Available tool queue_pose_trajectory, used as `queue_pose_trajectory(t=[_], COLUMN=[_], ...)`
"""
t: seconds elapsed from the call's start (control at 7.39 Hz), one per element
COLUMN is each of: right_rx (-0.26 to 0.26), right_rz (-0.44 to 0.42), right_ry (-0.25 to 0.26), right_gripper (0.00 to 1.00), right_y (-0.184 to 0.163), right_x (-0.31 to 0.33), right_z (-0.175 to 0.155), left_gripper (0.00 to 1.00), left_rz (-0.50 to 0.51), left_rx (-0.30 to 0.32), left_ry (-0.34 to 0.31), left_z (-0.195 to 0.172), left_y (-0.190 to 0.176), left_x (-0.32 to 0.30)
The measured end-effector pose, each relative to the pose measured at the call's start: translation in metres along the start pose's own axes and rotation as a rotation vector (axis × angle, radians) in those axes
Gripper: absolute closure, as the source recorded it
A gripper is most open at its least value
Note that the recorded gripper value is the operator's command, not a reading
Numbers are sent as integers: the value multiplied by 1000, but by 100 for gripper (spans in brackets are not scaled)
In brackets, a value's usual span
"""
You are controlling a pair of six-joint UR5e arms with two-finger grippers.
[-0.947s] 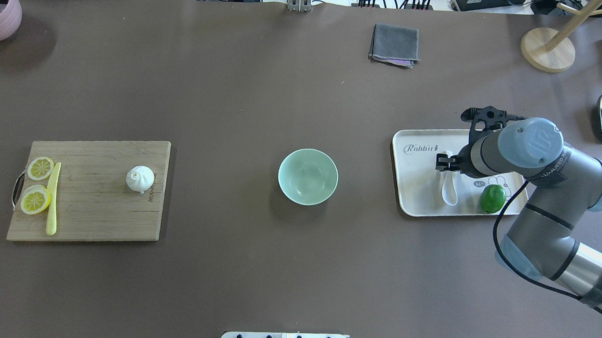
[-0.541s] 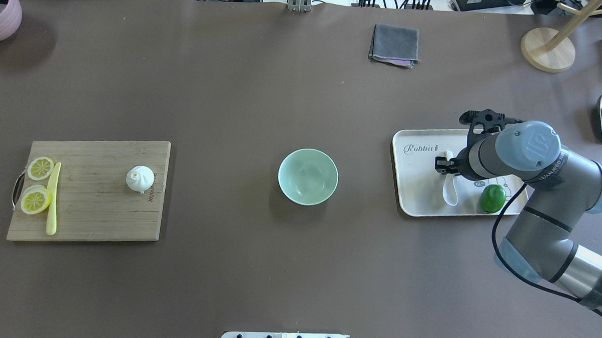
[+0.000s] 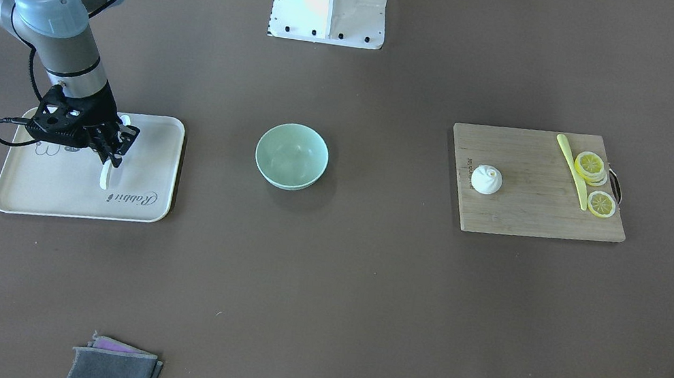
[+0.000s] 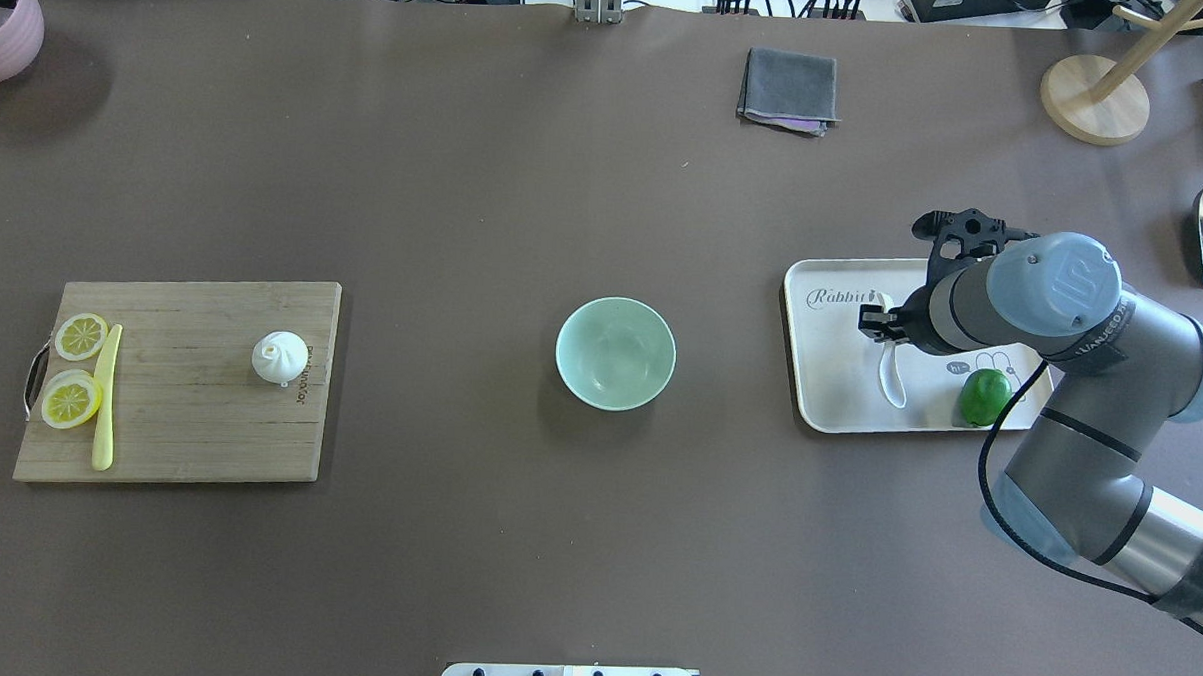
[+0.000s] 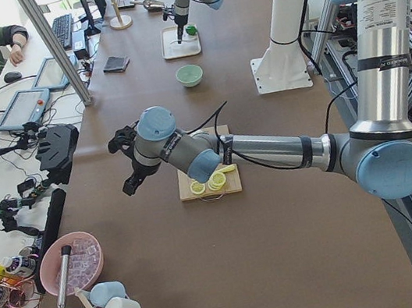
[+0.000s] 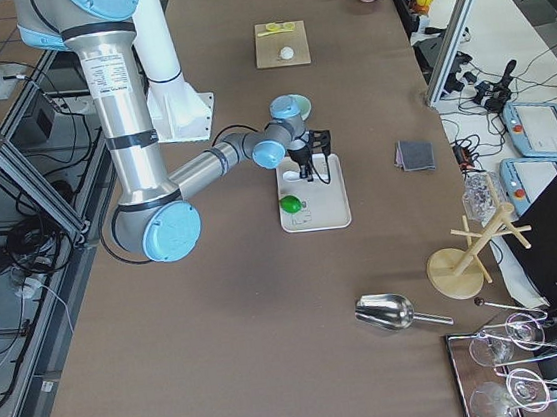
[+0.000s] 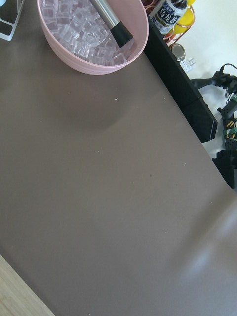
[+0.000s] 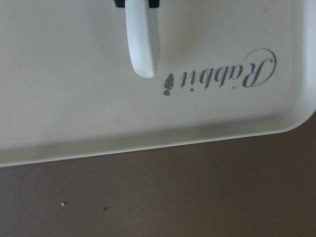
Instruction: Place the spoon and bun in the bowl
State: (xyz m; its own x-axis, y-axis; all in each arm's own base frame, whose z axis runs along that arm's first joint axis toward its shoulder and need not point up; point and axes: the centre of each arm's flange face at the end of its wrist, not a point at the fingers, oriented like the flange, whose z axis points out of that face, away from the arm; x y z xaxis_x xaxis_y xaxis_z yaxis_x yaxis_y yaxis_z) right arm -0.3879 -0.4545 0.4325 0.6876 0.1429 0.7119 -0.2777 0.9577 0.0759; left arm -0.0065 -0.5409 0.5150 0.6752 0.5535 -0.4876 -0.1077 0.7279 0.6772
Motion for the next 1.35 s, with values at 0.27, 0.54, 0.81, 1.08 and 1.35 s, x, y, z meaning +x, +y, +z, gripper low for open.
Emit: queue_pose_trajectory(t=[0.27,0.54,0.81,1.08,1.35], right_rx=[1,38,91,157,179], right_rz=[174,381,548,648,671], right_ry=[20,85,132,167,162], right_gripper=[100,100,100,100,0], right_y=[-9,4,24,39,48], right_x=[-68,-157,-235,-293,-311], right_z=[-18,-37,-45,-32,-32], left_gripper=[2,2,2,2,2], left_rz=[0,1,3,6,7], left_rx=[0,-1,-3,-3,-3], left_ry=[1,2,5,6,7], left_z=[0,1,2,3,4], left_y=[0,0,0,-1,-1], left_x=[0,1,2,3,3])
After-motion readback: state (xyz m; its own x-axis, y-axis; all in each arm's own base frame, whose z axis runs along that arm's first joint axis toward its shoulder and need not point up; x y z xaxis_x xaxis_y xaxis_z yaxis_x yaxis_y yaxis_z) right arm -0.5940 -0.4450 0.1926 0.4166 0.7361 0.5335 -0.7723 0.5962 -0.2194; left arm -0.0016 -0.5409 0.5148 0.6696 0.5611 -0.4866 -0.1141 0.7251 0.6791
